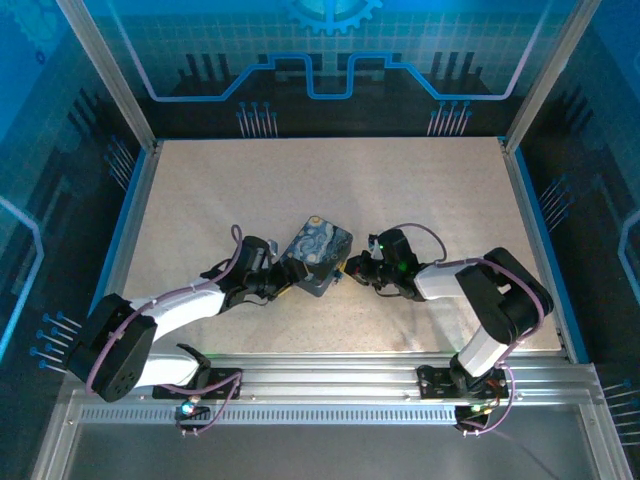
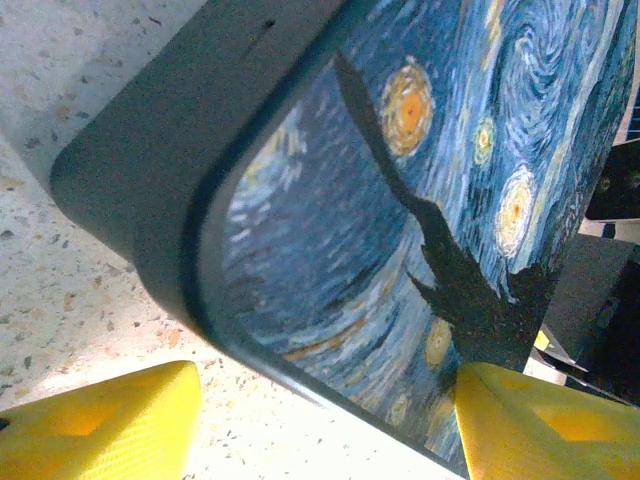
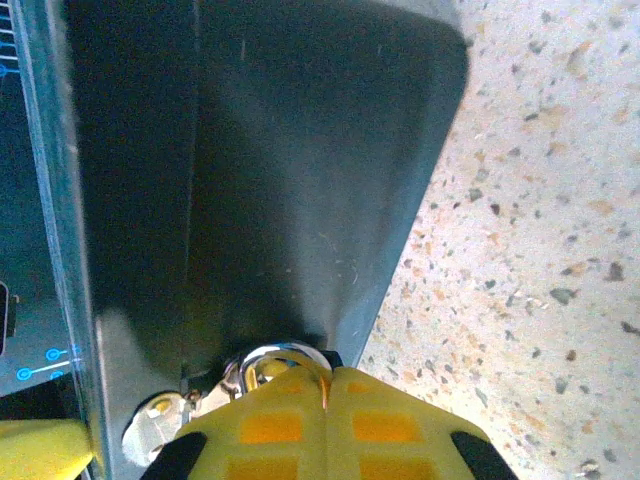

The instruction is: Unlock the padlock with the key

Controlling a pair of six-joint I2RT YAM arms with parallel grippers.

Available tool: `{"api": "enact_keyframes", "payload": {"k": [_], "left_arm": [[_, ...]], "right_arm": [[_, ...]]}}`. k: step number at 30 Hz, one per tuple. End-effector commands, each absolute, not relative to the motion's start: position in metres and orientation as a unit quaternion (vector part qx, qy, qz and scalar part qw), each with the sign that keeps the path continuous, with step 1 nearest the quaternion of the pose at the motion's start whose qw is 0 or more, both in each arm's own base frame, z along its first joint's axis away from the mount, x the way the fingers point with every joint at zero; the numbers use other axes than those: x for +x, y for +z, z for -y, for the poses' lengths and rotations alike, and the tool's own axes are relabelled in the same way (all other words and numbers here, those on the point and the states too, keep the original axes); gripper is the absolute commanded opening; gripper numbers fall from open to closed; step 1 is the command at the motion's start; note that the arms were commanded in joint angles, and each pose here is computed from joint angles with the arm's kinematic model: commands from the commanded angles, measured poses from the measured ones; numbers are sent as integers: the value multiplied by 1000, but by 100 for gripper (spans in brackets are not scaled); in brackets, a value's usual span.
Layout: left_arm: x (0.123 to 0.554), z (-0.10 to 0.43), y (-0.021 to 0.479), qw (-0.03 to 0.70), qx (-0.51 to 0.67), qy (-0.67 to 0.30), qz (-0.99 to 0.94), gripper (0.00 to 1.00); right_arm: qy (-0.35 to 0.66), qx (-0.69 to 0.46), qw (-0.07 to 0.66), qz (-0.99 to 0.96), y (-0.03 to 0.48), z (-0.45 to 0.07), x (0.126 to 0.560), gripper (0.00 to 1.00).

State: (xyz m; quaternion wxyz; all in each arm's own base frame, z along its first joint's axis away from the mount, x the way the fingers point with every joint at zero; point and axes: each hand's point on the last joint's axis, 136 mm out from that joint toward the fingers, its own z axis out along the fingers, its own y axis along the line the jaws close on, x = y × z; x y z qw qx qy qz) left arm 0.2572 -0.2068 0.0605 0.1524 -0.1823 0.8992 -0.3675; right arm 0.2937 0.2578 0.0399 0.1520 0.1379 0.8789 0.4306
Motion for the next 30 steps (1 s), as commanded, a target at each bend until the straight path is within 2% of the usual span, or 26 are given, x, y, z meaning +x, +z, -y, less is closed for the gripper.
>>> {"api": "enact_keyframes", "payload": {"k": [1, 19, 23, 30], "left_arm": [[212, 185, 9, 70, -206, -288, -932, 68], [227, 187, 18, 89, -212, -295, -927, 69], [235, 182, 16, 88, -221, -293, -926, 70], [253, 168, 13, 90, -233, -289, -924, 69]], "right_arm": [[434, 149, 168, -873, 53, -257, 306, 3], [385, 148, 181, -893, 45, -228, 294, 3], [377, 117, 191, -899, 51, -221, 286, 4], [367, 34, 159, -916, 56, -222, 258, 4]]}}
